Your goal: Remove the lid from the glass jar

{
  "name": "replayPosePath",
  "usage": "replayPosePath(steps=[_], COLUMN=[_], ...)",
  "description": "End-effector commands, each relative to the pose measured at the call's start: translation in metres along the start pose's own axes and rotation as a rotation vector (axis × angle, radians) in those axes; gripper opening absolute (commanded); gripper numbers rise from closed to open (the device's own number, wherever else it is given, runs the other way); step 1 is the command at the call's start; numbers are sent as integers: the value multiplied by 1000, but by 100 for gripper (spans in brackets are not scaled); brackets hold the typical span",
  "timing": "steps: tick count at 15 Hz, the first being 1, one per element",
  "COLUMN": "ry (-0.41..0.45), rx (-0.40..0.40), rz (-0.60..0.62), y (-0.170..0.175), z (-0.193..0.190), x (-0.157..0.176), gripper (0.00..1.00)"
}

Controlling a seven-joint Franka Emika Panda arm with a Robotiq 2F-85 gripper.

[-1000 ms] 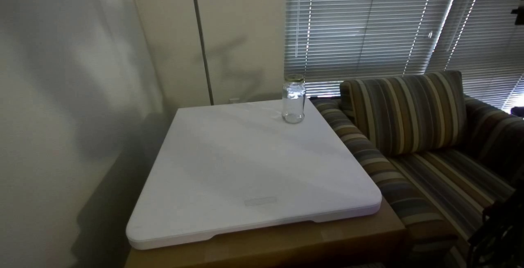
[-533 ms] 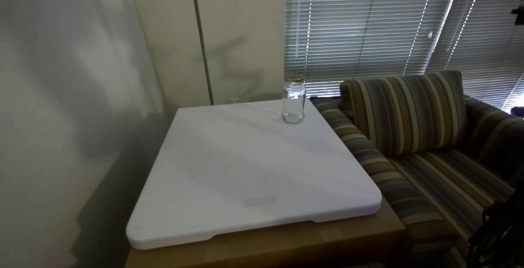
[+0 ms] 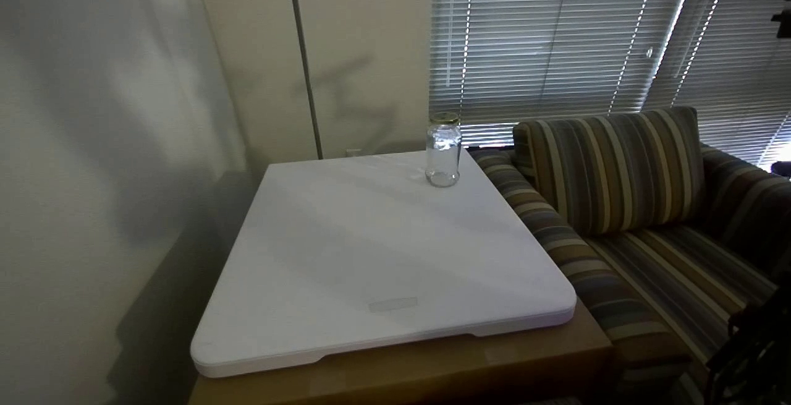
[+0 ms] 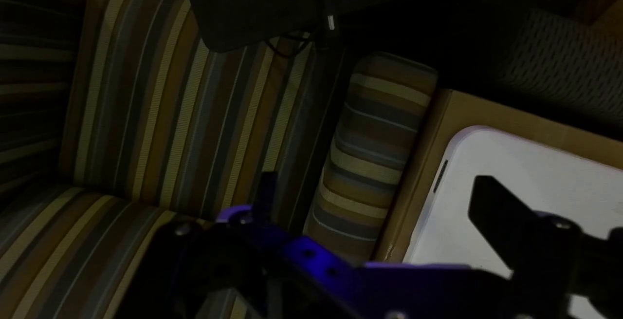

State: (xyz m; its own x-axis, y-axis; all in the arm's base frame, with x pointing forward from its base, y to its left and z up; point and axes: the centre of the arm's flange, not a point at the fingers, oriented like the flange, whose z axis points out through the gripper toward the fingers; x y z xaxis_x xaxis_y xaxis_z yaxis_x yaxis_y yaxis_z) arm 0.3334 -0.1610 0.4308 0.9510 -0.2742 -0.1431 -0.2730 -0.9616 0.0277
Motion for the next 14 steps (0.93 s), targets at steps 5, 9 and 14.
replayPosePath(steps=[5,9,14], ry=[0,1,-18], rx=[0,-1,-21], rz=[0,-16,-72], y=[0,-3,-23], z=[0,3,12], x=[0,6,16], gripper=[100,100,100])
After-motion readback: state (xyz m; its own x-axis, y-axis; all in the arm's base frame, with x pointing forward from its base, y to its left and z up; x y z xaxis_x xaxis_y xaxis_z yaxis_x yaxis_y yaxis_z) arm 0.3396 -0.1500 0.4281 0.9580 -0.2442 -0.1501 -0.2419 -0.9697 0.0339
